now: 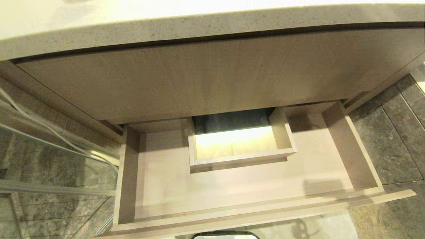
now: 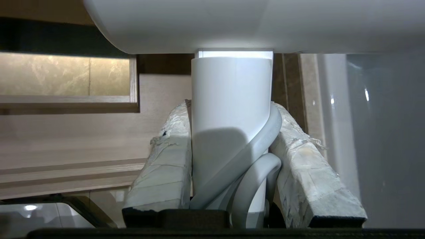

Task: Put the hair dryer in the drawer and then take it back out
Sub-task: Place it on the countertop

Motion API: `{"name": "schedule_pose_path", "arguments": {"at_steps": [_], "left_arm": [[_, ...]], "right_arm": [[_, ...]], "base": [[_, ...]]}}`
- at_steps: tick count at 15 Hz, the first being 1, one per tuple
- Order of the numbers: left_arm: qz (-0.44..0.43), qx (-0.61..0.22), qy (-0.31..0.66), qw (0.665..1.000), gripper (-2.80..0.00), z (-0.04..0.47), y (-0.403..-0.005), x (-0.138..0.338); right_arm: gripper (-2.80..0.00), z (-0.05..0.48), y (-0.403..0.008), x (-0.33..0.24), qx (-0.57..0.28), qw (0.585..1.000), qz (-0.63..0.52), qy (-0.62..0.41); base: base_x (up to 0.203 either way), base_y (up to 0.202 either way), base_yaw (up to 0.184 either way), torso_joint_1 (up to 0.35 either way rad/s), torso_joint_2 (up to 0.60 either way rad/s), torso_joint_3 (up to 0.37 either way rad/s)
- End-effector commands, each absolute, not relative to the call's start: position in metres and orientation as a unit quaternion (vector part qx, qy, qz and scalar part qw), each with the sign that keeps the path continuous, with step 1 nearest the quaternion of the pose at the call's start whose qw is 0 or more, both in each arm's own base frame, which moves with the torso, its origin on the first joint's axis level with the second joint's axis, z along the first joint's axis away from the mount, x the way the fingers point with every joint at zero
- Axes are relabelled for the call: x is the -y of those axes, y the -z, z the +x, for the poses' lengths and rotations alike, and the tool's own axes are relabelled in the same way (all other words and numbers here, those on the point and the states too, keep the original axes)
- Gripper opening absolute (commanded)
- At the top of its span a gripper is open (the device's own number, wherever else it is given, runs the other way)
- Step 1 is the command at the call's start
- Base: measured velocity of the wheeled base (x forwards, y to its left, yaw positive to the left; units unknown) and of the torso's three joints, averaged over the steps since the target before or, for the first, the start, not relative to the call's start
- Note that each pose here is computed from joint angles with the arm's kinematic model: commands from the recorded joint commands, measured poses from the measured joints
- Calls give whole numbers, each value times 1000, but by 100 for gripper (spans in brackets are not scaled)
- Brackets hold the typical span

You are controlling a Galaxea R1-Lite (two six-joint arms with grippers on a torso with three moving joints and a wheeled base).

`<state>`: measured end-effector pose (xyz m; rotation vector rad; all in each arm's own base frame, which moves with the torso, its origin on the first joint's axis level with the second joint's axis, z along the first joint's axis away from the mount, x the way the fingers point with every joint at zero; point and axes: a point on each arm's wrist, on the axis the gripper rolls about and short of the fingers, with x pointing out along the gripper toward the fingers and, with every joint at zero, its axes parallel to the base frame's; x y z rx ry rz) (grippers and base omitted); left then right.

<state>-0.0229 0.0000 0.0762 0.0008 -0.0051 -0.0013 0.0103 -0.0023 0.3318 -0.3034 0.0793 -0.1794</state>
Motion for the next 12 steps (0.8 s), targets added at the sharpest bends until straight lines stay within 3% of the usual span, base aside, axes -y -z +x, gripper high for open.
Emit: {"name": "schedule_pose_path", "arguments": {"at_steps": [1, 12], "left_arm": [[0, 2, 1, 1000, -280, -23, -76, 0], [1, 2, 1, 1000, -280, -23, -76, 0]], "right_arm": [[-280, 12, -332, 3, -40, 984, -152, 89], [-280, 19, -331, 4, -50, 983, -154, 89]], "base": [[0, 0, 0, 294, -551, -241], [0, 0, 0, 300, -566, -269]]}}
